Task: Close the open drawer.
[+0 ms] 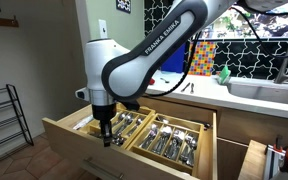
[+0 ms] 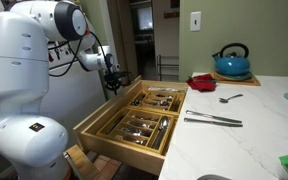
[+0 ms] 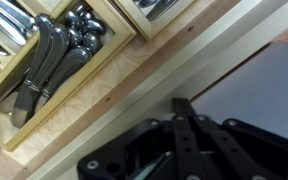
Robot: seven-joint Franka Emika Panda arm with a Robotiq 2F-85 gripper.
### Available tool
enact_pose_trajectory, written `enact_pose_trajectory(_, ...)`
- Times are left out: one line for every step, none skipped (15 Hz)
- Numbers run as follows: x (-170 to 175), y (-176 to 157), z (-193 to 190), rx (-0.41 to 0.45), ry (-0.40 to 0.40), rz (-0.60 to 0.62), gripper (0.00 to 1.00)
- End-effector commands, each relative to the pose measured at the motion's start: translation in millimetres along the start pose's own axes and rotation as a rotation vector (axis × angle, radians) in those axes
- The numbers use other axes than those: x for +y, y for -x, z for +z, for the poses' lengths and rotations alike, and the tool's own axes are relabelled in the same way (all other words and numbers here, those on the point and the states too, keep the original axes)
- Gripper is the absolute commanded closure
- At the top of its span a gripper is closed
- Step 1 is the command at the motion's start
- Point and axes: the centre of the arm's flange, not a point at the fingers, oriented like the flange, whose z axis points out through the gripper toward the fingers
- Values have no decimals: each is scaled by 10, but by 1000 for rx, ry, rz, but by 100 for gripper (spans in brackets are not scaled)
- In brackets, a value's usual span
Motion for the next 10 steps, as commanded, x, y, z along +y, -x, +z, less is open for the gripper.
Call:
enact_pose_trajectory(21,-12,-43,46,9,-87,96)
enact_pose_trajectory(17,-34,-49,62,7,-115,96)
enact_pose_trajectory(20,-64,-51,76,3,-140,96)
enact_pose_trajectory(31,-91,-47,80,-2,-158,96)
enact_pose_trajectory(37,-105,-46,86,-12,-173,96)
enact_pose_trajectory(-7,-85,-73,61,13,-136,98)
enact_pose_trajectory(-4,-90,-81,63,13,-140,97)
enact_pose_trajectory(-1,-93,-86,64,14,-140,97)
enact_pose_trajectory(1,-95,-88,64,14,-139,97)
enact_pose_trajectory(1,-95,-89,64,15,-139,97)
